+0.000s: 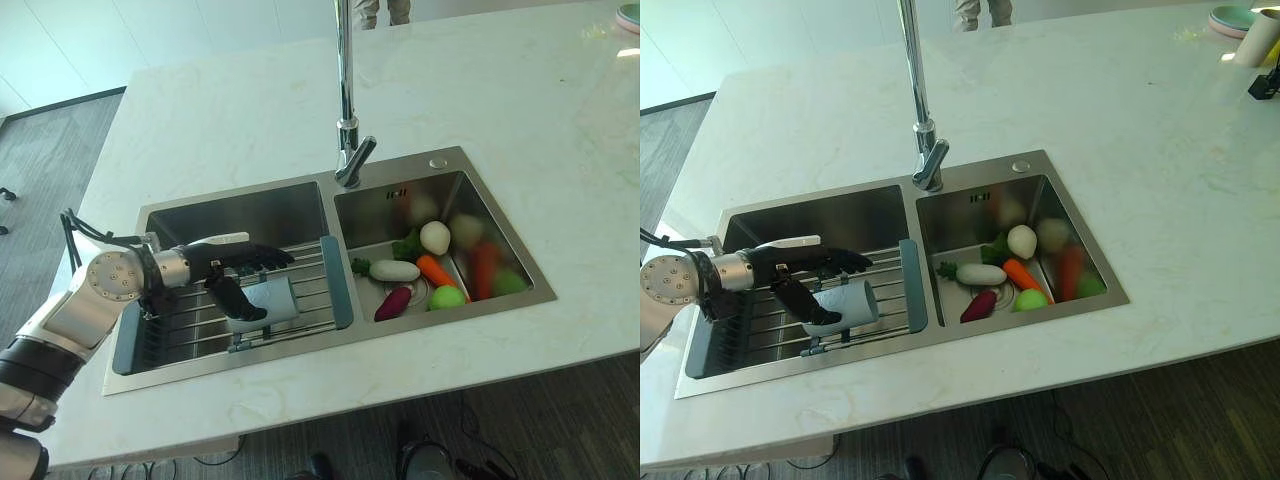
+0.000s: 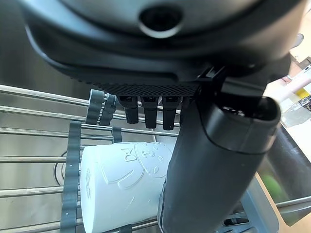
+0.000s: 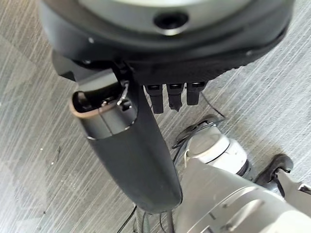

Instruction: Place the dishes in the dishwasher.

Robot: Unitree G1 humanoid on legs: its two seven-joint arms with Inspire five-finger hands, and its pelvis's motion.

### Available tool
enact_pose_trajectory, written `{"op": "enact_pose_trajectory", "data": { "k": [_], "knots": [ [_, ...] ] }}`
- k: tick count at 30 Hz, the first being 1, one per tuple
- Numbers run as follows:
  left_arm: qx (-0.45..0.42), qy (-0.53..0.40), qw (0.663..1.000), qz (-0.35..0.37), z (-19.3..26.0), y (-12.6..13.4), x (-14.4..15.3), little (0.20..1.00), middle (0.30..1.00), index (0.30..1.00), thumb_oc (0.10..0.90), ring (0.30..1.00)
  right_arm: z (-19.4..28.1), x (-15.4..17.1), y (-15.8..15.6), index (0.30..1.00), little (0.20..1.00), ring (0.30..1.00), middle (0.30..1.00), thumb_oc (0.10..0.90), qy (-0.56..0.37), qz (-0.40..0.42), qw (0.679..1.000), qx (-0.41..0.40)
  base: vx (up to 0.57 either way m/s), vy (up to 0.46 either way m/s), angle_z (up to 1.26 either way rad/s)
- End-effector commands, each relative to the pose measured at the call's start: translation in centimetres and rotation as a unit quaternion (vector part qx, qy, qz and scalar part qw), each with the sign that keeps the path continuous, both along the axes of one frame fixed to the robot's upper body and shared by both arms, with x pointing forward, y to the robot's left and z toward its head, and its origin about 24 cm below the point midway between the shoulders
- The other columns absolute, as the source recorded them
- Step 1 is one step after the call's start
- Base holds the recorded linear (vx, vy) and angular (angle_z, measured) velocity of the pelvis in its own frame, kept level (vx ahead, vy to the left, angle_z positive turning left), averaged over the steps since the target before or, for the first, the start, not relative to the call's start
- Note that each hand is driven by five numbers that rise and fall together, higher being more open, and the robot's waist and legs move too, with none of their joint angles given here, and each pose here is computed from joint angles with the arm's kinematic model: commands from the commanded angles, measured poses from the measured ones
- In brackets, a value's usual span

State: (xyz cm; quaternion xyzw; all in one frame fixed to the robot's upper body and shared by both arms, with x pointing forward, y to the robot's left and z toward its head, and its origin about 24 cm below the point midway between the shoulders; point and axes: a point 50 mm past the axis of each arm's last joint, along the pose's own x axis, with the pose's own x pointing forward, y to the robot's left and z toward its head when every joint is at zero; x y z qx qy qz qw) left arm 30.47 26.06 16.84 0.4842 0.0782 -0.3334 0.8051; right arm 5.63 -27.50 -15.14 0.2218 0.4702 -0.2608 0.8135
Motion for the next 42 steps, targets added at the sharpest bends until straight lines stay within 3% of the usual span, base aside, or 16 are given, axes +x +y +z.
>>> {"op": "enact_pose_trajectory", "data": {
  "k": [1, 28, 42],
  "knots": [
    [0.010, -0.075, 0.997, 0.000, 4.8, 0.0, 0.7, 0.900, 0.900, 0.900, 0.800, 0.900, 0.9, -0.5, -2.3, 0.900, 0.900, 0.900, 0.900, 0.800, -0.013, -0.019, 0.999, -0.029, 0.00, 0.000, 0.00],
    [0.081, -0.021, 0.996, 0.032, 1.8, 1.5, 0.4, 0.900, 0.900, 0.900, 0.800, 0.900, 1.4, 0.9, -2.7, 0.900, 0.900, 0.900, 0.900, 0.800, -0.029, -0.007, 0.999, -0.037, 0.00, 0.000, 0.00],
    [0.184, -0.015, 0.982, 0.043, 0.1, 3.0, 0.3, 0.900, 0.900, 0.900, 0.800, 0.900, 1.5, 1.0, -3.1, 0.900, 0.900, 0.900, 0.900, 0.800, -0.035, -0.003, 0.999, -0.041, 0.00, 0.000, 0.00]
  ]
}}
